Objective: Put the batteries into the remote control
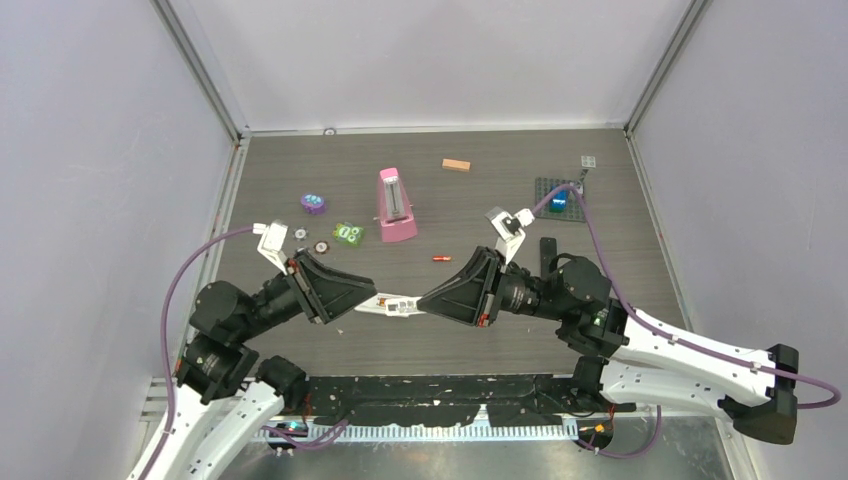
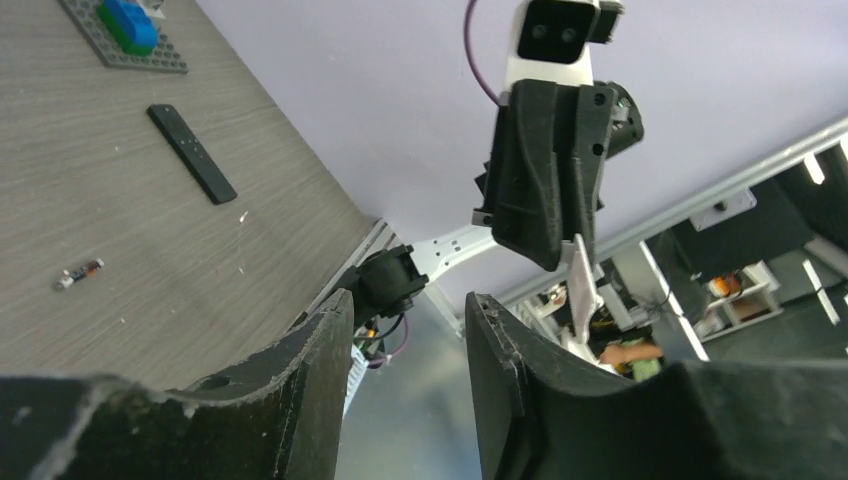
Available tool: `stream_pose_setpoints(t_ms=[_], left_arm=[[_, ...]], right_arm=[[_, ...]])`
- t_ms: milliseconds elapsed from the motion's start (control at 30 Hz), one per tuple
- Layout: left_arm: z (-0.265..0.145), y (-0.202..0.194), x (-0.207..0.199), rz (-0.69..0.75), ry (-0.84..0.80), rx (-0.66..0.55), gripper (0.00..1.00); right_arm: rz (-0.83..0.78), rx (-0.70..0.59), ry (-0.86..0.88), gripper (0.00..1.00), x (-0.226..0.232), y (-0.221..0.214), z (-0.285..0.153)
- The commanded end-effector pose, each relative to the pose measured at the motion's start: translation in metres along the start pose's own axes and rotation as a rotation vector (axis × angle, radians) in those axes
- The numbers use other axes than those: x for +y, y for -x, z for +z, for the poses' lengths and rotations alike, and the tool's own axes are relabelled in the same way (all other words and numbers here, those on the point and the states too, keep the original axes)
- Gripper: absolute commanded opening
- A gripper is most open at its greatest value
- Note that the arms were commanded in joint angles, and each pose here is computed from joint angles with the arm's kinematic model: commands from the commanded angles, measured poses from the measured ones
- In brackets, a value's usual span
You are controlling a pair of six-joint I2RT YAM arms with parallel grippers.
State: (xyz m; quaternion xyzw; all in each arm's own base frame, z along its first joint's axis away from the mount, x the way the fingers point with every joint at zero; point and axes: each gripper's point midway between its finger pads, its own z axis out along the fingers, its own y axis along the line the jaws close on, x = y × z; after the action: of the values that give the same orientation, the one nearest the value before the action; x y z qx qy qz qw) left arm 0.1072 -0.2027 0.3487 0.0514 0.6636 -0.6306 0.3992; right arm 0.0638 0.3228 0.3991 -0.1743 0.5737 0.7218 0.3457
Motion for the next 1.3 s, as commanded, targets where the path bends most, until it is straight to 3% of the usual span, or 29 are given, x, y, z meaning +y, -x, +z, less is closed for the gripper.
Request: stream_pose_setpoints(t_ms=[0,200,467,600,900,1100,1267], left_arm=[[-0.013,-0.004,-0.029,0.165,-0.096,0.043,0.45],[-0.02,-0.004,-0.029,0.224,-0.083,0.034,0.46],[-0.027,0.005,0.051,0.219,0.307,-0.028,0.55],[-0.04,-0.006,0.118,0.153,0.57,-0.034,0.64],[-0.048,-0.058,0.226,0.08,0.805,0.056,0.73],[-0.058,-0.064,0.271,0.12,0.937,0.05,0.75],[-0.063,-0.057,0.29,0.121,0.991,0.025,0.75]], right_arm=[[-0.055,0.018,0.142,0.05,0.027,-0.001,-0.007],[-0.087,0.034,0.171,0.05,0.031,-0.003,-0.006],[-0.037,0.05,0.028,0.05,-0.01,-0.019,-0.005],[0.033,-0.001,-0.157,0.05,-0.06,-0.027,-0.005],[0.18,-0.003,-0.535,0.05,-0.174,-0.07,0.0],[0.2,0.089,-0.682,0.05,-0.231,-0.093,0.008],[0.251,0.125,-0.703,0.05,-0.271,-0.093,0.013]])
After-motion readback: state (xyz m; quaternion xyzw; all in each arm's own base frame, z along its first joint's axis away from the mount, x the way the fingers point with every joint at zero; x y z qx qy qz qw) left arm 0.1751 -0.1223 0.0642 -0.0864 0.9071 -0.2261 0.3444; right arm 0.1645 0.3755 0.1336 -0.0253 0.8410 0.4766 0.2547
